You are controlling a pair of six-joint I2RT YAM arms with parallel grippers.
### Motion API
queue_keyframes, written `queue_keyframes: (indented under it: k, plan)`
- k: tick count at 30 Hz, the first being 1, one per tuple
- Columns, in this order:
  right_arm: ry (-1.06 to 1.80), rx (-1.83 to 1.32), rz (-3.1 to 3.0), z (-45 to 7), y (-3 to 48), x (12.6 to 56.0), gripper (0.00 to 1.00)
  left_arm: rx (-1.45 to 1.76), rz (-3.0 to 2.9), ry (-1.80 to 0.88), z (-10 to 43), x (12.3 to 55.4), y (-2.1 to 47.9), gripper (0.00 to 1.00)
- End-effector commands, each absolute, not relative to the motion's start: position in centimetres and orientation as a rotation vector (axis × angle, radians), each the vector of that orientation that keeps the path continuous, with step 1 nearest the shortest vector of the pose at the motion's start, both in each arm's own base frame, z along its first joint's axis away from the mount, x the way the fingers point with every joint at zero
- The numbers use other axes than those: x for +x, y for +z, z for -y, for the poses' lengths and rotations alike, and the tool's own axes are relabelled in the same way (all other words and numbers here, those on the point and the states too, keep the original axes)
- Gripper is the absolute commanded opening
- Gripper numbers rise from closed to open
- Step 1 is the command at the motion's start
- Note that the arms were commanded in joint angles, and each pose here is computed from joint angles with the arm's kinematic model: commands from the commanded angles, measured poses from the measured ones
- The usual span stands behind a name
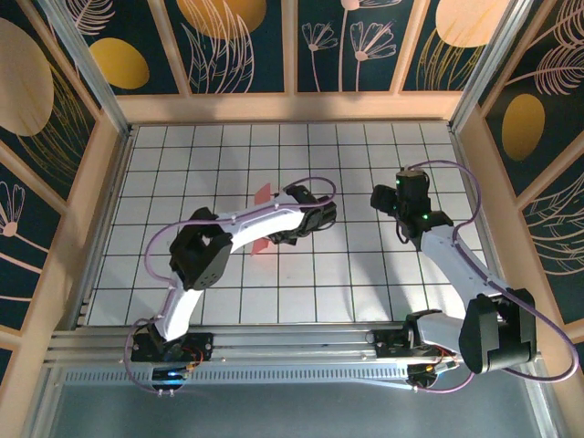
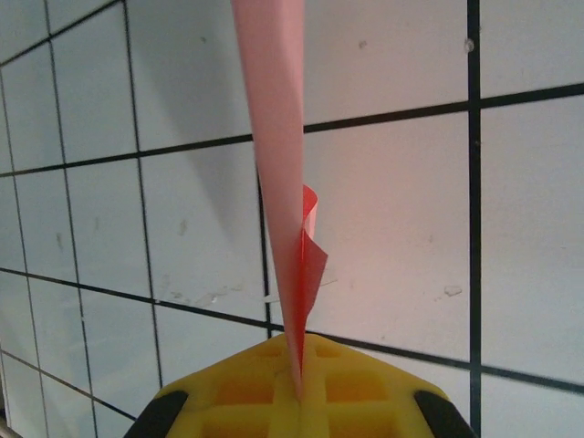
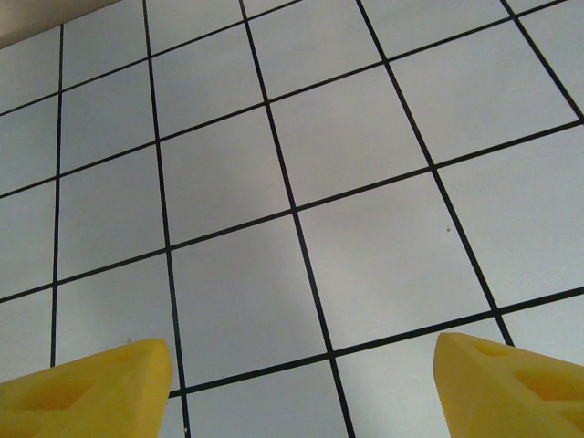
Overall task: Fold a paper plane with a square sheet of paper (fold left side to right side)
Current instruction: Turn over the paper at the center of the table.
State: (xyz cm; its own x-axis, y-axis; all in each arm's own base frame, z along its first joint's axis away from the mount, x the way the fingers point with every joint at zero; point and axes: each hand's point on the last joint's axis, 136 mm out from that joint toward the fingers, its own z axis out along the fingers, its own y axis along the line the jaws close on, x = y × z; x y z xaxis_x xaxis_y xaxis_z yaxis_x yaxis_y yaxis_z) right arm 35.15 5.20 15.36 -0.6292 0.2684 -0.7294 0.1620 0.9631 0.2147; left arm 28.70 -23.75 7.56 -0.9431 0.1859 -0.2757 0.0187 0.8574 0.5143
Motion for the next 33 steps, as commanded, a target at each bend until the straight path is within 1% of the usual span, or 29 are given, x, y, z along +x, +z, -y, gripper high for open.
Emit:
queue_keyframes:
  k: [1, 4, 7, 10, 11, 14, 16, 18, 21, 25, 28, 29, 31, 33]
  plan:
    - [0.198, 0.299, -2.231, -5.2, 15.9, 35.2, 0.76, 0.128, -2.749, 0.745, 24.8, 28.3, 5.8, 0.0]
    - [0.205, 0.3, -2.239, -5.1, 15.4, 35.2, 0.76, 0.15, -2.768, 0.722, 25.8, 28.6, 5.2, 0.07]
    - [0.225, 0.299, -2.255, -5.2, 14.8, 35.2, 0.76, 0.182, -2.794, 0.712, 26.7, 28.9, 4.5, 0.15]
    - [0.243, 0.297, -2.277, -5.3, 14.4, 35.3, 0.76, 0.205, -2.833, 0.622, 28.5, 29.2, 4.2, 0.21]
    - [0.251, 0.291, -2.283, -5.4, 14.4, 35.4, 0.76, 0.215, -2.845, 0.584, 29.2, 29.3, 4.2, 0.25]
    - [0.269, 0.285, -2.302, -5.7, 14.2, 35.4, 0.77, 0.232, -2.875, 0.432, 31.3, 29.8, 4.6, 0.35]
    - [0.27, 0.289, -2.309, -5.7, 14.2, 35.5, 0.77, 0.222, -2.896, 0.283, 32.6, 30.4, 5.3, 0.42]
    - [0.334, 0.268, -2.325, -6.7, 14.3, 35.4, 0.77, 0.209, -2.913, 0.089, 34.0, 30.8, 6.2, 0.49]
    - [0.41, 0.245, -2.339, -7.8, 14.6, 35.3, 0.76, 0.181, -2.876, -0.129, 34.9, 31.9, 8.4, 0.53]
    - [0.633, 0.177, -2.339, -10.9, 15.4, 34.9, 0.69, 0.104, -2.757, -0.412, 34.0, 34.0, 11.8, 0.58]
    - [0.849, 0.155, -2.337, -13.7, 15.6, 34.4, 0.59, 0.021, -2.674, -0.591, 31.8, 35.2, 13.5, 0.59]
    - [0.92, 0.155, -2.339, -14.7, 15.5, 34.1, 0.56, -0.015, -2.658, -0.633, 30.7, 35.4, 13.3, 0.6]
    - [1.011, 0.162, -2.357, -16.6, 14.9, 33.7, 0.48, -0.087, -2.606, -0.737, 28.9, 36.0, 13.7, 0.61]
    - [1.09, 0.133, -2.384, -19.1, 14.2, 33.2, 0.43, -0.165, -2.515, -0.848, 26.9, 36.4, 15.3, 0.62]
